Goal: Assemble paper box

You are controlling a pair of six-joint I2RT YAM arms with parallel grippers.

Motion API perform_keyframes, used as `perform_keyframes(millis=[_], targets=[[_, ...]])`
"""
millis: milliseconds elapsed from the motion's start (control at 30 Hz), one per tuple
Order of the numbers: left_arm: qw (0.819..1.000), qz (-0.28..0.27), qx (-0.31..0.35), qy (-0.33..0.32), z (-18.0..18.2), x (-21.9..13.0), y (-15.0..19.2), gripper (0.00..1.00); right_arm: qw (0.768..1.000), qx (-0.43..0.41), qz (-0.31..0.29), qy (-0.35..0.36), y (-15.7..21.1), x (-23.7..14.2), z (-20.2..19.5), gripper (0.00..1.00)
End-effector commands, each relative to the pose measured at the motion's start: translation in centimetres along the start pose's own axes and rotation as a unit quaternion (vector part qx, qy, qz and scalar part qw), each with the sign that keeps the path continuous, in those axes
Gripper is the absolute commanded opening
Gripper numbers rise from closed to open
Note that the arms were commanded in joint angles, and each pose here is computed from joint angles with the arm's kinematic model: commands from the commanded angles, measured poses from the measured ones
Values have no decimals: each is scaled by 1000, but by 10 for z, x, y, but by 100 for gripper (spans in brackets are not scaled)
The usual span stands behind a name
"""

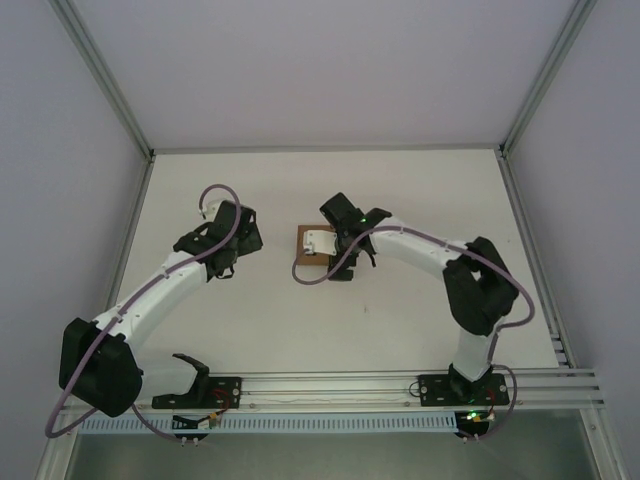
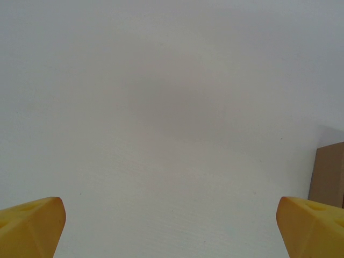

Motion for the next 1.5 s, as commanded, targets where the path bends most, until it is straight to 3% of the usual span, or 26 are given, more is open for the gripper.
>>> perform_keyframes(millis=[0, 100, 167, 233, 367, 467, 633, 700, 900, 1033, 1467], targets=[[1000, -25, -3, 6, -4, -4, -10, 100, 998, 44, -44, -6, 2, -25, 8, 100], [998, -69, 3, 6, 0, -1, -12, 100, 985, 147, -71, 60, 25, -43, -8, 100], [994, -111, -8, 10, 8, 5, -14, 100, 953, 266, -94, 112, 55, -56, -25, 100], [988, -147, -31, 23, 19, 11, -19, 100, 900, 386, -118, 165, 92, -65, -35, 100], [980, -190, -61, 21, 48, 28, -29, 100, 761, 576, -152, 258, 172, -79, -26, 100], [974, -216, -63, 1, 60, 47, -30, 100, 698, 626, -162, 306, 204, -76, -5, 100], [960, -272, -66, 21, 68, 81, -17, 100, 682, 621, -127, 364, 226, -48, 16, 100], [965, -258, -45, 36, 64, 81, -20, 100, 684, 610, -121, 382, 232, -35, 21, 100], [959, -279, 0, 54, 63, 83, -15, 100, 654, 600, -156, 434, 245, -26, 24, 100], [953, -295, -8, 63, 68, 79, -11, 100, 640, 617, -188, 419, 260, -19, 31, 100], [954, -289, 1, 77, 64, 81, -12, 100, 641, 620, -185, 412, 260, -20, 31, 100]])
Point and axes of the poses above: each hand's point on the last joint's axis, 136 mm out from that joint toward the fingers, its own x axis out along the fingers, its own z axis along the line the jaws close on, y = z × x, the point moved 10 cm from there along -x, back along the fingers, and after that the axes turned 8 degrees about -x, right-handed, at the moved point
